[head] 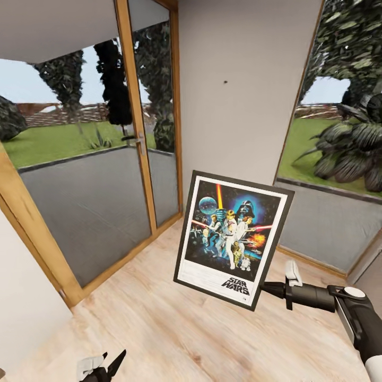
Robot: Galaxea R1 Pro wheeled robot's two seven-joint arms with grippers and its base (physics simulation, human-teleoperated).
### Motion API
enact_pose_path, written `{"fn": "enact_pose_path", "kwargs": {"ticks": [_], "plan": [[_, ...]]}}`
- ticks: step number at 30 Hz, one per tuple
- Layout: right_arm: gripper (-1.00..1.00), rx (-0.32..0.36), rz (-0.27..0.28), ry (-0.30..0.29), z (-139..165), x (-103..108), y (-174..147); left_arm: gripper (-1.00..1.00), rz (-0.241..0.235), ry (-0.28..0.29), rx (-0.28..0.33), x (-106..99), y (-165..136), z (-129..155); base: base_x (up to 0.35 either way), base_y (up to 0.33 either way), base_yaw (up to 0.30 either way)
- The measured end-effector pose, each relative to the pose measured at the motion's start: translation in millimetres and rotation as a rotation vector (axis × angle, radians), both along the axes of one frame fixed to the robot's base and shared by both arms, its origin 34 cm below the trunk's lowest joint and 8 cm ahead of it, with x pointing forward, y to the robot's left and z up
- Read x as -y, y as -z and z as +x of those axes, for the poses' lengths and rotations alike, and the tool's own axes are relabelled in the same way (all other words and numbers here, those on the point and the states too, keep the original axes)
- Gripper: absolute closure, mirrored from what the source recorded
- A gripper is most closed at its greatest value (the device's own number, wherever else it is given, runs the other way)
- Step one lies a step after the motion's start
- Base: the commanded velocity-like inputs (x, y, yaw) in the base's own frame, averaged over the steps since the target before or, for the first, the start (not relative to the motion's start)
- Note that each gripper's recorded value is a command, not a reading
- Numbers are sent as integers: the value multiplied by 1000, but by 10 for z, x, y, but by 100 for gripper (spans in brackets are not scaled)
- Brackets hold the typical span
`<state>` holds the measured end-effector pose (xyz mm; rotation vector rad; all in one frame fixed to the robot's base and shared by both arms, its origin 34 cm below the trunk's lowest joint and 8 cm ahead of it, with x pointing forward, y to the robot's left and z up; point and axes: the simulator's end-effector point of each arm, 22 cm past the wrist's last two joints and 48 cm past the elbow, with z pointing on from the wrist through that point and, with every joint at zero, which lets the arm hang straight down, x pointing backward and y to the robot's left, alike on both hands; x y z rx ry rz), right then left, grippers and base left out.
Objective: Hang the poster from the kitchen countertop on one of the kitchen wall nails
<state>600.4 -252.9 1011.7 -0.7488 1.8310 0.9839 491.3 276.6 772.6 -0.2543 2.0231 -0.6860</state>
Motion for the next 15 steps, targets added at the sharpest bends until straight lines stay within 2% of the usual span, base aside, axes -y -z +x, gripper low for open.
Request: {"fn": "enact_pose_path", "kwargs": {"ticks": [5,15], "plan": [[100,0,0,0,0,-1,0,-100,0,0,0,-4,0,0,246,276,-235],[100,0,1,1,1,1,-2,-100,0,0,0,-1,0,-1,249,274,-20]]}}
